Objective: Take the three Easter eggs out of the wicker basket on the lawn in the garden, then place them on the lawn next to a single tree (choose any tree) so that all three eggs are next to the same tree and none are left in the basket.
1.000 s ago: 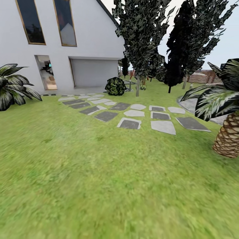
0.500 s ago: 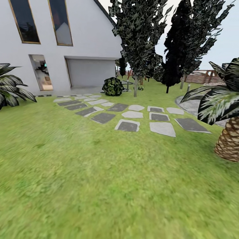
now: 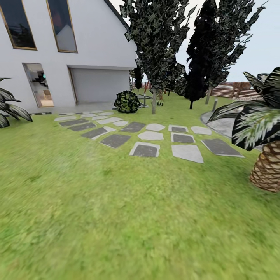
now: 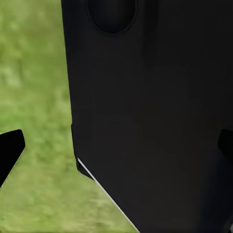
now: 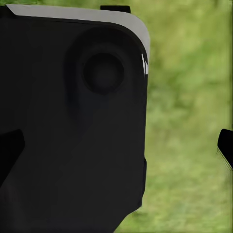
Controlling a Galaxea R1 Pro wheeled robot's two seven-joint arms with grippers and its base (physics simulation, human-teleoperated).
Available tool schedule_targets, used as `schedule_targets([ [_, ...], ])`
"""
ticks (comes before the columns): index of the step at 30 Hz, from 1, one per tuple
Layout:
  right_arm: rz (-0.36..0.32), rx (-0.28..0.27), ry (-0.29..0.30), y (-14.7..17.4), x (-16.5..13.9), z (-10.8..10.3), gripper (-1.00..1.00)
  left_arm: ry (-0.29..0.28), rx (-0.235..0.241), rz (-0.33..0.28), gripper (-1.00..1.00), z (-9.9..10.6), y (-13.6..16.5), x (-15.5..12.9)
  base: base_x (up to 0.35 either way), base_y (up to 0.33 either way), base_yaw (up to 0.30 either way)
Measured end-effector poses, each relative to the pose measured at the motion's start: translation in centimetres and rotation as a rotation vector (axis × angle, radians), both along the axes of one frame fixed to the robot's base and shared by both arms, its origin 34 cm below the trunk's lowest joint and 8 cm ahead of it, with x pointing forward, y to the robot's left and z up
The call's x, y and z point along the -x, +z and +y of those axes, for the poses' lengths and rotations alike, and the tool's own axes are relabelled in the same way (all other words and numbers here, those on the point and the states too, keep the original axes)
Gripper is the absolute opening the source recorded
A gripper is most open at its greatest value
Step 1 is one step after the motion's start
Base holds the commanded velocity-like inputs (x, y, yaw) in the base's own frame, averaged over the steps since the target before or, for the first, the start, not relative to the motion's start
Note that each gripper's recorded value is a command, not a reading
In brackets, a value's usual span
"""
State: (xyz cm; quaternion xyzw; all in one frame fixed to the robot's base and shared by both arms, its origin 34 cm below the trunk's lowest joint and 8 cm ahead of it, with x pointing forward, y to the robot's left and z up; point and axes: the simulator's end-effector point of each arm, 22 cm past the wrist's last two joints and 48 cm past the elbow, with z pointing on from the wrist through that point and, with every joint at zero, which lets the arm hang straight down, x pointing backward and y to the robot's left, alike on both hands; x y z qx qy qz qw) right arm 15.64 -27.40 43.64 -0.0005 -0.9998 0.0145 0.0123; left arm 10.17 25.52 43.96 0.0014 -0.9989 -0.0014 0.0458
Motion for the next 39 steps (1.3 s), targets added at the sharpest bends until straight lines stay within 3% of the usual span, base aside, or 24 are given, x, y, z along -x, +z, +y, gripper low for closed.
schedule_targets([
  [39, 0.0, 0.0, 0.002, 0.0, 0.01, 0.0, 1.0, 0.0, 0.0, 0.0, 1.0, -0.01, 0.0, 0.0, 0.342, 0.0, -0.03],
])
